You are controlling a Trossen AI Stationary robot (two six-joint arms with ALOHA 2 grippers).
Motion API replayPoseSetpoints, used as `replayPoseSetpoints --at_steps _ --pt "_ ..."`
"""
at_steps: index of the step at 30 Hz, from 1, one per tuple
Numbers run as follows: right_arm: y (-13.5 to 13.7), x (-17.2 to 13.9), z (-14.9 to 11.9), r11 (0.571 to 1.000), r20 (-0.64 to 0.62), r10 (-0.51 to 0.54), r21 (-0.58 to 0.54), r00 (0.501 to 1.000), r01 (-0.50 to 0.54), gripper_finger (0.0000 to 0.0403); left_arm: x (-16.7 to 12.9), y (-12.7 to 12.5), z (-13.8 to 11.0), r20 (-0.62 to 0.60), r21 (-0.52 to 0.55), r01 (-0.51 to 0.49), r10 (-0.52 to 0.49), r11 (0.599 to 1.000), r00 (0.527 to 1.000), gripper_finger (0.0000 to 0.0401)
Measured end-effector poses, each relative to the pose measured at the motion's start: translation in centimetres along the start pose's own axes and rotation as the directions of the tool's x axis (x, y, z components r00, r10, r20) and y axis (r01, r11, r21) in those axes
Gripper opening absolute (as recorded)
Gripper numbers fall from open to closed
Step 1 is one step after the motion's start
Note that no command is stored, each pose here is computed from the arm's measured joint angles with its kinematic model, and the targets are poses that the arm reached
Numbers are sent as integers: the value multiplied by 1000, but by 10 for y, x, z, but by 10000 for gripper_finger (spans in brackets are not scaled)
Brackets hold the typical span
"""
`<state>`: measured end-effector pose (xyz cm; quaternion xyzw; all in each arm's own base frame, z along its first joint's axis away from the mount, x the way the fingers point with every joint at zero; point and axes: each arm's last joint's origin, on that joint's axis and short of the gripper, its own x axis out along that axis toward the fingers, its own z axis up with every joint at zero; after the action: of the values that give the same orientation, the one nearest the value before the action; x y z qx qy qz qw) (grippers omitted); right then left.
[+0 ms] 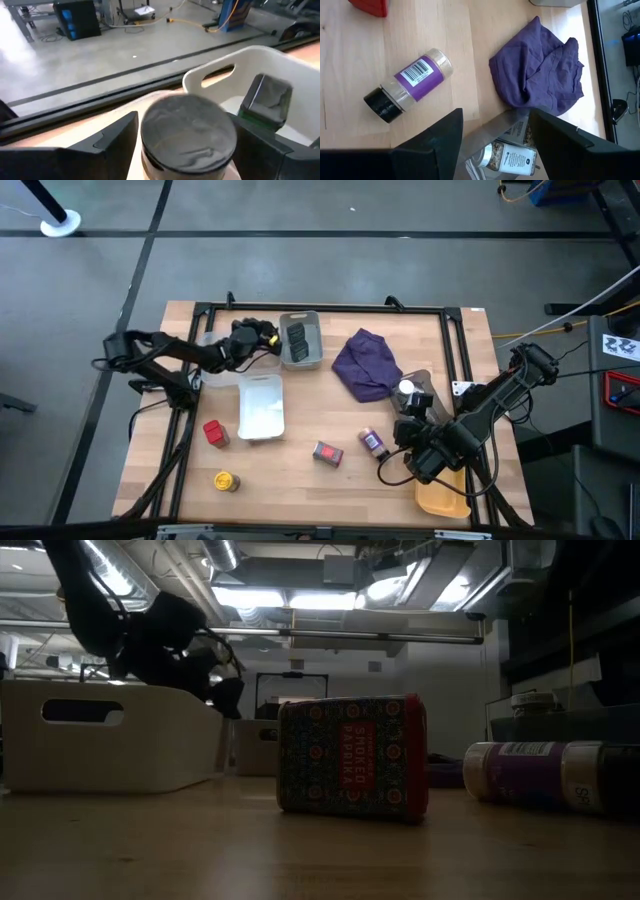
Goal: Sort spices by type
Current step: Put the black seasoning bottle into the top right transparent bin
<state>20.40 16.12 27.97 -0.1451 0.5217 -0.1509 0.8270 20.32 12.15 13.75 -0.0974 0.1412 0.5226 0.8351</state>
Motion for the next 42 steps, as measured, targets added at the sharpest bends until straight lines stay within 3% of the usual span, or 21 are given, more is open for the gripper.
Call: replayPoseSetpoints --at_steps 11,17,20,24,27,30,35,39,42 --pt "0 0 0 1000 2 2 2 1000 -2 227 -25 6 39 170 -132 67 -44 989 984 269" --pt "2 0 2 1000 16 14 15 1000 -14 227 -41 1 54 239 -182 304 -258 935 936 269" --pt "2 0 2 1000 19 17 17 1000 -17 227 -49 -9 63 287 -171 469 -412 866 865 269" --pt "2 0 1 999 -2 39 16 999 -39 227 -64 -34 79 340 -100 682 -619 725 708 269" --pt "2 0 0 999 -17 43 10 999 -43 227 -79 -59 94 350 -1 776 -726 631 591 269" --pt "1 0 0 999 -24 38 4 999 -38 227 -94 -88 109 354 106 818 -790 566 501 269" --pt "-7 -4 -6 1000 -58 6 -2 998 -6 227 -108 -137 125 234 234 845 -872 480 431 269" --pt "-20 -13 -10 999 -40 6 37 999 -4 227 -108 -177 130 107 286 882 -927 374 359 269" --pt "-29 -20 -11 998 -2 16 60 1000 -16 227 -104 -207 129 8 308 912 -959 273 284 269"
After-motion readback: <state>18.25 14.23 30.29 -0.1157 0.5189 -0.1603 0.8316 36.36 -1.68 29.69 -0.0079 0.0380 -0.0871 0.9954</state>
